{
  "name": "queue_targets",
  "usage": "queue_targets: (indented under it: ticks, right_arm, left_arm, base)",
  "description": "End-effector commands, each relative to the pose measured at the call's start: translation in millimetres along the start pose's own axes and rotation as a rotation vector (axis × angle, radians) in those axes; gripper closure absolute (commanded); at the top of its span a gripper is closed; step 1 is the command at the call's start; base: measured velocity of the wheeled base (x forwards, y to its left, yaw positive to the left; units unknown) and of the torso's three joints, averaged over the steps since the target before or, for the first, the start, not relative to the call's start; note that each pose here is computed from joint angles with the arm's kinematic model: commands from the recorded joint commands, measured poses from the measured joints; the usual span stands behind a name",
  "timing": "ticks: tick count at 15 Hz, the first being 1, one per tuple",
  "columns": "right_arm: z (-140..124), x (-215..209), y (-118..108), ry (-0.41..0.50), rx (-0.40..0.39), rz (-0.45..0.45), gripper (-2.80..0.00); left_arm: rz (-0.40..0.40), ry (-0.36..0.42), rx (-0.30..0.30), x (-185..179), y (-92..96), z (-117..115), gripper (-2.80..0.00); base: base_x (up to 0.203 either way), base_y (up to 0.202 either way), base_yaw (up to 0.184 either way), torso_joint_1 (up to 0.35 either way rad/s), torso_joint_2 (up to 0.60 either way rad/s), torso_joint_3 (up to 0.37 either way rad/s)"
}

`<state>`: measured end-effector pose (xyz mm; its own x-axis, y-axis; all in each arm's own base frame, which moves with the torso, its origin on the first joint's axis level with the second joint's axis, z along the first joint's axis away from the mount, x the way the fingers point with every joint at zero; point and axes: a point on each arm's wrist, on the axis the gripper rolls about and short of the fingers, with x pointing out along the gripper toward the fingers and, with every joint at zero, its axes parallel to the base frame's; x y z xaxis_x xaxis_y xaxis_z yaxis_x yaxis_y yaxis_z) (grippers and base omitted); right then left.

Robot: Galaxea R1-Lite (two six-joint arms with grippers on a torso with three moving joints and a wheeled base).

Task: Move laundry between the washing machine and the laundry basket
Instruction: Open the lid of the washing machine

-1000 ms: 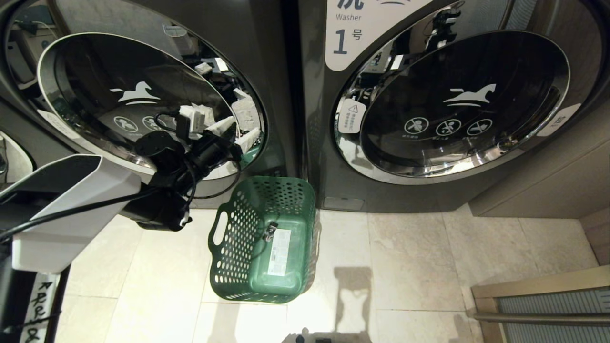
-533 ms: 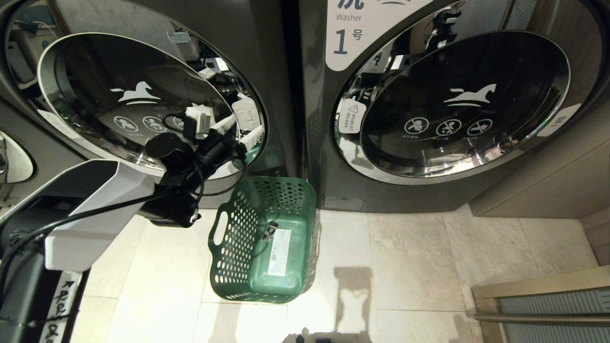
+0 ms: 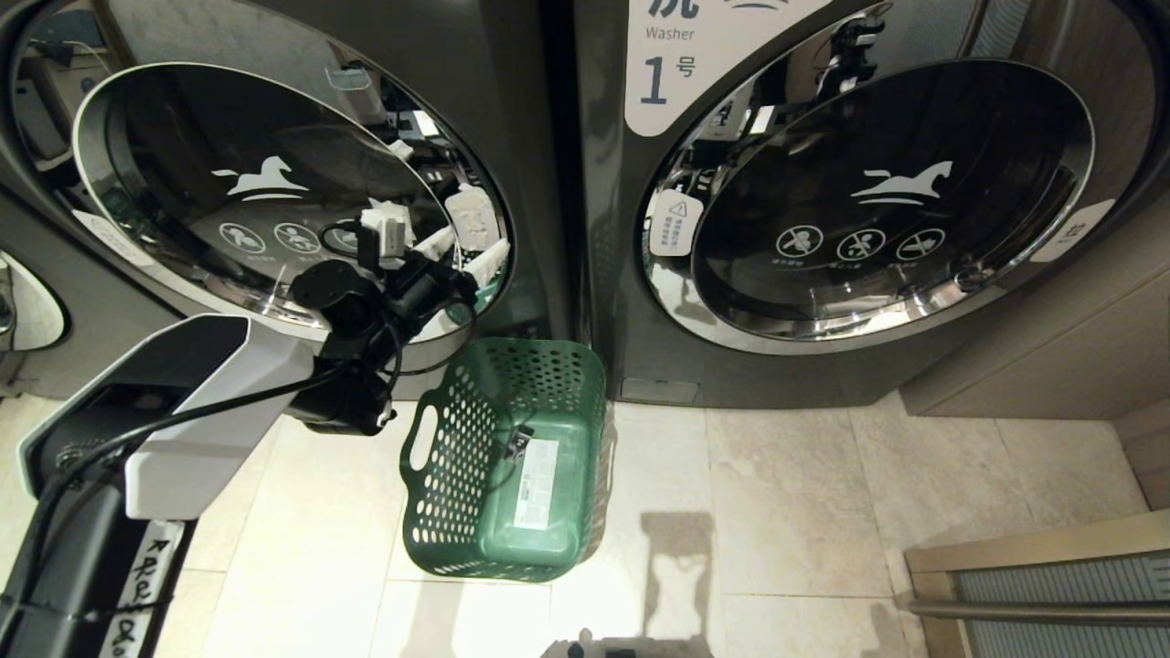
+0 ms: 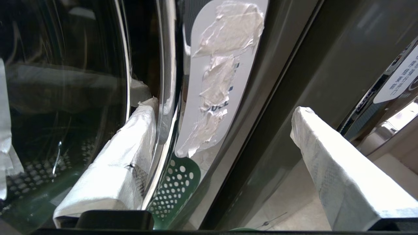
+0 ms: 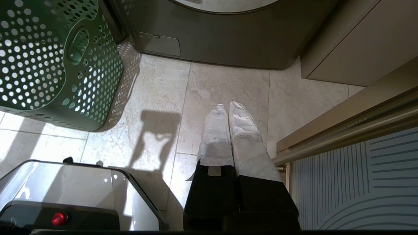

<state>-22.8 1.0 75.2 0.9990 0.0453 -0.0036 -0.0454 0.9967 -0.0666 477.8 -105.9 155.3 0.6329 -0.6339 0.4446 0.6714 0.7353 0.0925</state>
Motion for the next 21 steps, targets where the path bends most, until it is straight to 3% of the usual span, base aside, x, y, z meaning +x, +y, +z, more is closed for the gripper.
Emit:
queue_targets:
  ticks: [1,10,16,19,21]
  right_arm:
    - [0,0,0,0.001,-0.001,0.001,0.00]
    - [0,0,0,0.001,-0.001,0.001,0.00]
    - [0,0,0,0.001,-0.001,0.001,0.00]
    - [0,0,0,0.001,-0.001,0.001,0.00]
    - [0,0,0,0.001,-0.001,0.001,0.00]
  left_arm:
    - [-0.017,0.003,-0.002,-2,3.0,-4,-2.80]
    - [-0.219,0.029,0.040,-15,16.0,1,-2.80]
    - [-0.346,0.047,0.046,-14,12.1,2,-2.80]
    - [-0.366,0.052,0.045,-15,11.3,1,-2.80]
    - [-0.440,0.067,0.049,-15,9.6,1,-2.80]
  base:
    - [0.000,0.000,0.000,0.000,0.00,0.000]
    - [0.000,0.000,0.000,0.000,0.00,0.000]
    - [0.000,0.000,0.000,0.000,0.00,0.000]
    - [0.000,0.000,0.000,0.000,0.00,0.000]
    - [0.000,0.000,0.000,0.000,0.00,0.000]
